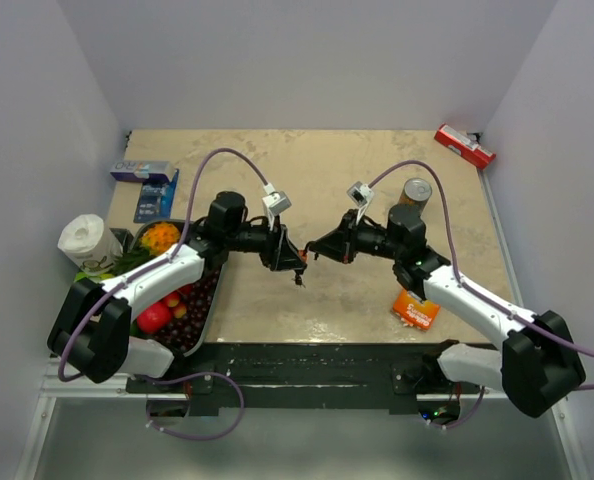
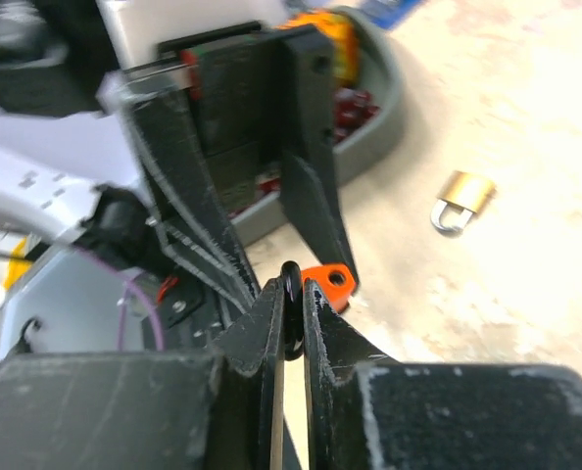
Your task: Unlock with the key
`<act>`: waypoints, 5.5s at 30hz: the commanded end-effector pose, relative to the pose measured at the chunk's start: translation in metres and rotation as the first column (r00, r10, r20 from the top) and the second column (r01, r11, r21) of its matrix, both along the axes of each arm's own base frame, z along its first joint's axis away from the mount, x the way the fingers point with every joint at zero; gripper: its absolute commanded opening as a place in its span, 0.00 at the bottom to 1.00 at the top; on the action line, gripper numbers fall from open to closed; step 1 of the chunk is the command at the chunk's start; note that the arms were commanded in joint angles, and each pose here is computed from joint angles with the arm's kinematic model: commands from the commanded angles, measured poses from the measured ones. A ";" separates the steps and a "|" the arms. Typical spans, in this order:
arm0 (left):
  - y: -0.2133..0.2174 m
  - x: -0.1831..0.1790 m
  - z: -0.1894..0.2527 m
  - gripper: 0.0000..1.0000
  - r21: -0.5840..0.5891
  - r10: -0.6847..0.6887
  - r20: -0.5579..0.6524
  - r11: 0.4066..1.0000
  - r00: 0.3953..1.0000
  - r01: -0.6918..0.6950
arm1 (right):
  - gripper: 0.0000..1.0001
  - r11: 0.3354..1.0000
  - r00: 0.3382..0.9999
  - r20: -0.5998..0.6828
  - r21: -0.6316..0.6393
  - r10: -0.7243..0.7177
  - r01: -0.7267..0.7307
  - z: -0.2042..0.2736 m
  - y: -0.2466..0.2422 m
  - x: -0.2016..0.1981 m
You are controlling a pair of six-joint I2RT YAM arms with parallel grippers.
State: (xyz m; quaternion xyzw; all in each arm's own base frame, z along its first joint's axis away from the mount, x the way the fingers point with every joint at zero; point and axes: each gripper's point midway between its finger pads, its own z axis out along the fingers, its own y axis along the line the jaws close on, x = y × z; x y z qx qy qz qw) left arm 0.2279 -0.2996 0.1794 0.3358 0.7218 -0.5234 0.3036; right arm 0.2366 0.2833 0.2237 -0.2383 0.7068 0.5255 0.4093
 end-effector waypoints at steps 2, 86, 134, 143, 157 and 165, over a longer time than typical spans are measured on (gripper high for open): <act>0.014 0.053 -0.012 0.00 0.159 0.263 0.113 0.947 0.958 -0.279 | 0.00 0.979 0.980 -0.078 -0.111 -0.181 0.172 -0.028 -0.007 0.034; 0.052 0.085 -0.005 0.91 0.294 0.487 0.307 0.769 0.818 -0.568 | 0.67 0.770 0.779 -0.214 -0.442 -0.589 0.460 -0.161 0.007 0.074; 0.128 0.117 0.040 0.93 0.139 0.710 0.298 0.629 0.638 -0.765 | 0.66 0.420 0.727 0.144 -0.734 -0.671 0.533 -0.207 0.006 0.100; 0.125 0.116 0.040 0.93 0.137 0.702 0.293 0.641 0.650 -0.755 | 0.47 0.370 0.725 0.179 -0.765 -0.665 0.528 -0.214 -0.005 0.097; 0.122 0.115 0.042 0.93 0.127 0.690 0.294 0.657 0.661 -0.743 | 0.39 0.400 0.694 0.176 -0.709 -0.698 0.581 -0.190 -0.065 0.179; 0.120 0.115 0.035 0.93 0.144 0.680 0.285 0.666 0.675 -0.732 | 0.40 0.359 0.687 0.200 -0.732 -0.699 0.579 -0.199 -0.100 0.248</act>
